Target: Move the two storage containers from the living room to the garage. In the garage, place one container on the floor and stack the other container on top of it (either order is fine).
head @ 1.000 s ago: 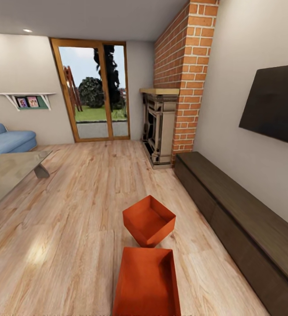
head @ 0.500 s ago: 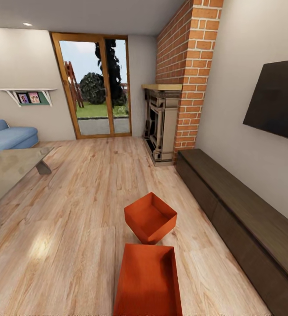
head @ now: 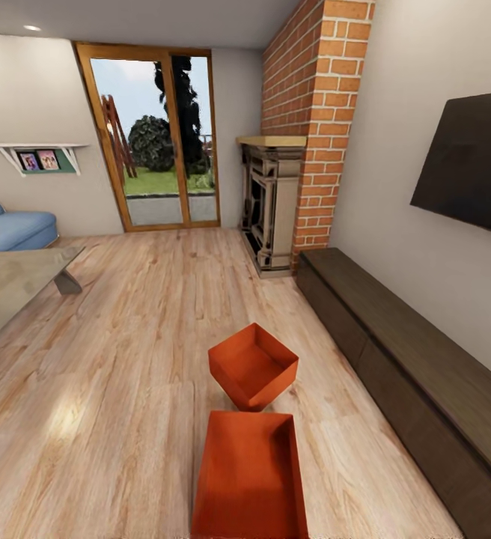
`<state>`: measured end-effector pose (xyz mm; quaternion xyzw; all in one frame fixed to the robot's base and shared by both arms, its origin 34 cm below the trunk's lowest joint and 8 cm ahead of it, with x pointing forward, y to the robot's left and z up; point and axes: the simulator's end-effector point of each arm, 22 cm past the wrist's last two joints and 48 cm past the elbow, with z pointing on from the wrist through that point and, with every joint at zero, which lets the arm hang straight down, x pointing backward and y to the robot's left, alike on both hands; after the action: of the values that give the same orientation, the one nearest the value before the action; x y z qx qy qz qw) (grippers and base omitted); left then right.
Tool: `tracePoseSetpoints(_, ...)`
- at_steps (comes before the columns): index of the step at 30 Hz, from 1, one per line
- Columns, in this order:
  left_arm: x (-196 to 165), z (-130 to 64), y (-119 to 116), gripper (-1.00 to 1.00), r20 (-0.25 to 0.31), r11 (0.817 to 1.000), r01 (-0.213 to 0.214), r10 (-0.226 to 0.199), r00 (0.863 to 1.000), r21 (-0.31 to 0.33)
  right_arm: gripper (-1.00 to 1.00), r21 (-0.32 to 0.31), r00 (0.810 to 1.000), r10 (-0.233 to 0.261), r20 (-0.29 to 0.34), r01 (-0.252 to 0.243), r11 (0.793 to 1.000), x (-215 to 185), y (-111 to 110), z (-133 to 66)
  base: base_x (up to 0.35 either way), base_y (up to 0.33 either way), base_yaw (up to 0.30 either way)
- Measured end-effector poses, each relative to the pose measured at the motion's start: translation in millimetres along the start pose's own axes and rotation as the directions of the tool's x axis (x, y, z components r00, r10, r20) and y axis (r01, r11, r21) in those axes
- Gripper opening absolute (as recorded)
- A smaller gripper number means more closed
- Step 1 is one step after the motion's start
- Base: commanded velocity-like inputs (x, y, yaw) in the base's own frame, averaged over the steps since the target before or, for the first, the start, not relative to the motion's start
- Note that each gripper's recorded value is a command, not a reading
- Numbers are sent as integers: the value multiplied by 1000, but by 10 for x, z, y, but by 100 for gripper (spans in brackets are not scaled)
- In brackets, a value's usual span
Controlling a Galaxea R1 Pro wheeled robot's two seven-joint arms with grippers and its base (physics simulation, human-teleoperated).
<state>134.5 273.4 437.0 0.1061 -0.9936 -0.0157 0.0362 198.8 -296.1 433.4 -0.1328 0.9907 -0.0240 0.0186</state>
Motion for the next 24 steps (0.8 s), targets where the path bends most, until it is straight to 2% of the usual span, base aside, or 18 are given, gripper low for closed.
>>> tracePoseSetpoints(13,78,4,17,100,-20,1000,0,0,1000,-4,100,-7,1000,-5,-19,5,1000,76,30,8,0,0,-81)
tracePoseSetpoints(24,137,6,30,100,-35,1000,0,0,999,-8,100,-10,999,-7,-35,7,1000,137,39,13,0,0,-16)
